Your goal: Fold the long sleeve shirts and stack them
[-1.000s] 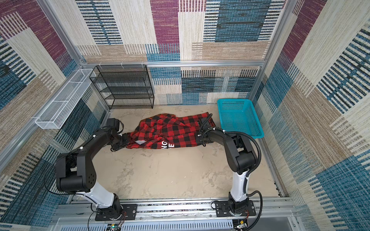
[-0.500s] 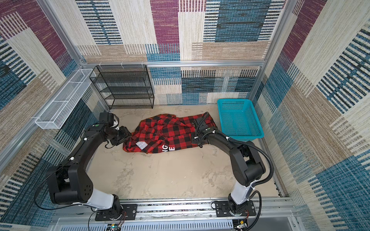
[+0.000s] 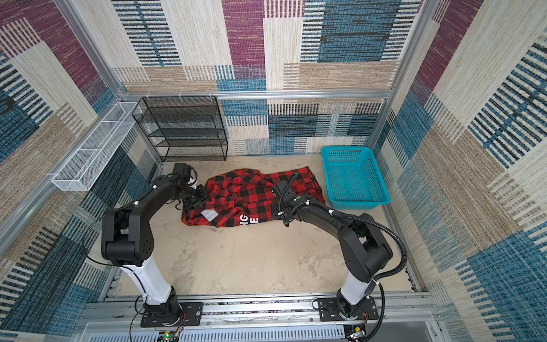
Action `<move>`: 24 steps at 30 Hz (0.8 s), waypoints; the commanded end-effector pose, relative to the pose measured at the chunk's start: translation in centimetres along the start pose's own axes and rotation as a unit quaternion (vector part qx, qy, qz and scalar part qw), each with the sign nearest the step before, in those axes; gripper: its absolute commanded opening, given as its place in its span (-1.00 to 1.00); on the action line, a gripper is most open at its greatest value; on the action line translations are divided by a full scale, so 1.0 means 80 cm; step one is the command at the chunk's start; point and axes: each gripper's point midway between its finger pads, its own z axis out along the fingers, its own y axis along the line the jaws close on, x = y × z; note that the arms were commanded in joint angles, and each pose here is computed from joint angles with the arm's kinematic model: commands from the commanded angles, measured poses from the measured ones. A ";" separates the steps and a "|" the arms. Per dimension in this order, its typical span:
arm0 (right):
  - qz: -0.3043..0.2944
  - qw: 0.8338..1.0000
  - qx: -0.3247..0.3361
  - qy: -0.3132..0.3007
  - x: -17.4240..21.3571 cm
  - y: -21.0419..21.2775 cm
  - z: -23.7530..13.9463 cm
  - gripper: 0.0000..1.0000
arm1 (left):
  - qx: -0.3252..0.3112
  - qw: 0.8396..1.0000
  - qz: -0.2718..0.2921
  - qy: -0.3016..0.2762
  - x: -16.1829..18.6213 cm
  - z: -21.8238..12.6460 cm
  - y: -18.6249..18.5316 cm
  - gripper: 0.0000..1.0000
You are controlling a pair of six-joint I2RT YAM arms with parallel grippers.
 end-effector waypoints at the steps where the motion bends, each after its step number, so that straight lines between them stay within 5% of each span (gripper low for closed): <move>1: 0.003 1.000 0.008 -0.005 -0.005 -0.002 -0.002 -0.31 | -0.014 1.000 0.018 -0.016 -0.013 0.014 -0.007 -0.05; 6: 0.007 1.000 0.001 -0.009 -0.008 0.002 -0.005 -0.34 | -0.038 0.998 0.039 -0.018 -0.020 0.040 -0.014 -0.24; 11: 0.010 1.000 -0.009 -0.013 -0.007 0.004 -0.009 -0.38 | -0.042 0.997 0.052 -0.040 -0.034 0.033 -0.027 -1.00; 17: 0.019 0.999 -0.044 -0.022 -0.016 0.022 -0.005 -0.36 | 0.026 0.997 0.059 -0.051 -0.026 -0.008 -0.066 -1.00; 24: 0.041 0.992 -0.112 -0.051 -0.046 0.059 -0.005 -0.22 | 0.182 0.981 0.066 -0.021 0.007 -0.056 -0.156 -1.00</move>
